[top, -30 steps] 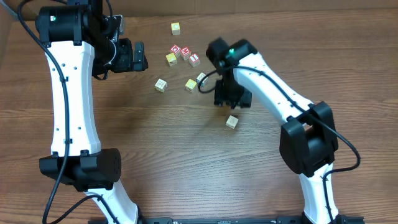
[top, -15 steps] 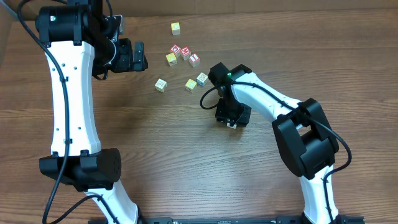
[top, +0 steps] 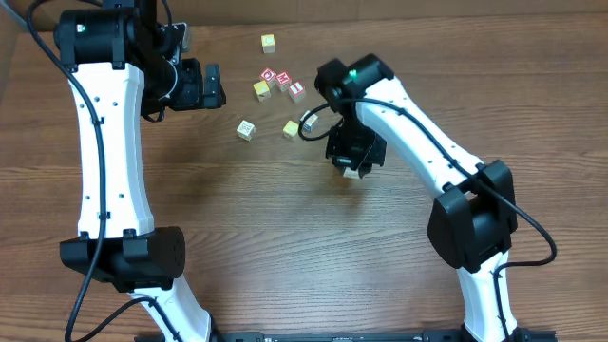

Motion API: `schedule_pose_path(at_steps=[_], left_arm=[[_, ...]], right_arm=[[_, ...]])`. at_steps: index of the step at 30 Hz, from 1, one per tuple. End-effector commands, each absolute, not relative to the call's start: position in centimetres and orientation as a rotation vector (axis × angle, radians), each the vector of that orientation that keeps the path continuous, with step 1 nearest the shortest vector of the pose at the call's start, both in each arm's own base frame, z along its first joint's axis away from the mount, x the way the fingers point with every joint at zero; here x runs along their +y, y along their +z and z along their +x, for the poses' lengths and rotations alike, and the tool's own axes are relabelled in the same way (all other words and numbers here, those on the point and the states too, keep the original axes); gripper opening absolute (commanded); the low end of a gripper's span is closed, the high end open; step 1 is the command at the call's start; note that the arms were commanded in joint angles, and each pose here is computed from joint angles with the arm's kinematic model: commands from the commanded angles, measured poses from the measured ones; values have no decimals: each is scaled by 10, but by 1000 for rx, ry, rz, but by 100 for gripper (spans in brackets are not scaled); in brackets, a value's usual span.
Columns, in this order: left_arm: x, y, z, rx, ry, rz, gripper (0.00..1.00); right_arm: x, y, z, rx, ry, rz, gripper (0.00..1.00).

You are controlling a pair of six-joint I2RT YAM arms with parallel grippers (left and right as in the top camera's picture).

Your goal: Flip 5 blocks

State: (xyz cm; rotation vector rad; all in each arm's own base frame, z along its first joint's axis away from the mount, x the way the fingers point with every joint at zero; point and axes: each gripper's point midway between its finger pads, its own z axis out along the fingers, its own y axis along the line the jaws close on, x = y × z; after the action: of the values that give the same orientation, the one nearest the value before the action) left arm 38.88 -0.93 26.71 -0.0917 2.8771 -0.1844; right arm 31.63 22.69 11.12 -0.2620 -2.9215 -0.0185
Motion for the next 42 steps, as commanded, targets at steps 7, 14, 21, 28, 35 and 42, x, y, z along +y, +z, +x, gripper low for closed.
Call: schedule_pose_path(at_steps=[7, 14, 21, 28, 35, 42], left_arm=[[-11, 262, 390, 2894, -176, -69, 100], [-11, 262, 390, 2894, -176, -69, 100], [-11, 262, 390, 2894, -176, -69, 100], [-11, 262, 390, 2894, -176, -69, 100], [-11, 262, 389, 2895, -176, -69, 100], [-11, 262, 389, 2895, -176, -69, 100]], right_arm=[[235, 129, 319, -2927, -107, -258, 55], [244, 128, 314, -2933, -105, -218, 89], [245, 127, 310, -2974, -17, -162, 100], [239, 110, 287, -2899, 81, -127, 100], [223, 63, 244, -2756, 253, -136, 82], [219, 21, 206, -2654, 259, -118, 77]])
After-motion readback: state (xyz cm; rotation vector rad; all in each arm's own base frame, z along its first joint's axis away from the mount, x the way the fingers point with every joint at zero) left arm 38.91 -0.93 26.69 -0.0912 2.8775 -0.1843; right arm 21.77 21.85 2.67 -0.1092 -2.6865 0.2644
